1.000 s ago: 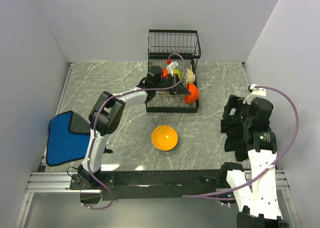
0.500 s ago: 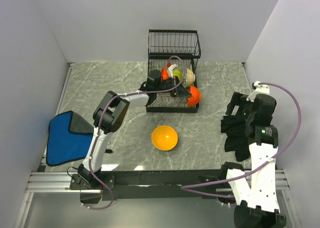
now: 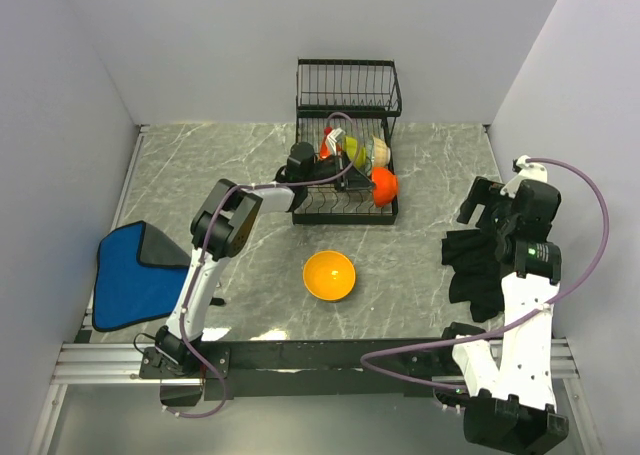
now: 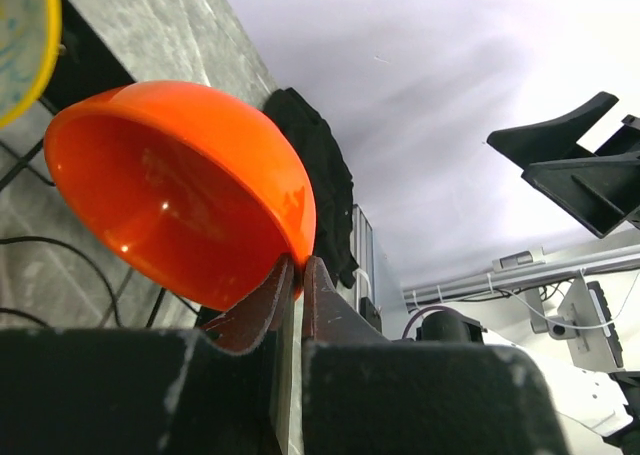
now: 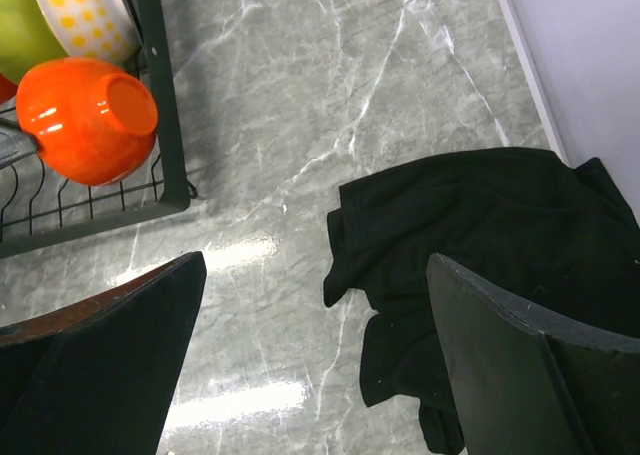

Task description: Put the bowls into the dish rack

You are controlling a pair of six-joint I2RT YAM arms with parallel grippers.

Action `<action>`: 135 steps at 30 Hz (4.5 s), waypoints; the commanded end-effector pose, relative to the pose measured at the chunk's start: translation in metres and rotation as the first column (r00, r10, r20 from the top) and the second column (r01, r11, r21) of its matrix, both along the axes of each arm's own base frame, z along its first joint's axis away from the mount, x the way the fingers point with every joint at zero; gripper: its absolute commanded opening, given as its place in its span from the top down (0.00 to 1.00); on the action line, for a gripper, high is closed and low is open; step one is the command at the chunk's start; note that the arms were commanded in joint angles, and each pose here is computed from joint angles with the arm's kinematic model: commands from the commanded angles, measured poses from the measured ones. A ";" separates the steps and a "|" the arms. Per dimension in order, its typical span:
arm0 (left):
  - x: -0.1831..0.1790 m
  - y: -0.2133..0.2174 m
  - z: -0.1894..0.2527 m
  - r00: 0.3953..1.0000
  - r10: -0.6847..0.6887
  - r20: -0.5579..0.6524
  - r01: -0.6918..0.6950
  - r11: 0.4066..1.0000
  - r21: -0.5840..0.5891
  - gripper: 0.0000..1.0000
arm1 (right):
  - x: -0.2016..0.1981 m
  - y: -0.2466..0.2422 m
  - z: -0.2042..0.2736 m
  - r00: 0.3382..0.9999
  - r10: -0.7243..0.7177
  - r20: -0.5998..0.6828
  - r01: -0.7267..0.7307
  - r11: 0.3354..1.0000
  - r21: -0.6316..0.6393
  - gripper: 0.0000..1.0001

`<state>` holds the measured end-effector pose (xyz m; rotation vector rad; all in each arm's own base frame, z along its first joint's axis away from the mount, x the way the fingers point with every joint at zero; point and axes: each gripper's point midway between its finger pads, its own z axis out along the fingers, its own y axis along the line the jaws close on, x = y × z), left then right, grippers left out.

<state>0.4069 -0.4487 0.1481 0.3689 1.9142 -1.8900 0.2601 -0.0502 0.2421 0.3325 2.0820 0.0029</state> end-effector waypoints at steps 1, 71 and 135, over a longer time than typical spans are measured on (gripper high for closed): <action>0.002 -0.003 -0.005 1.000 -0.007 0.007 0.007 1.000 0.006 0.99 | 0.006 -0.002 0.023 0.998 -0.006 0.058 0.006 1.000 0.014 0.00; -0.216 0.171 0.003 0.256 -0.697 0.670 0.067 0.704 0.707 0.33 | -0.018 0.045 0.033 0.940 0.255 0.226 -0.249 0.967 -0.053 0.00; -0.258 0.127 -0.028 0.093 -0.789 0.607 0.095 0.614 0.784 0.99 | -0.056 0.045 0.049 0.935 0.162 0.316 -0.151 0.987 -0.059 0.00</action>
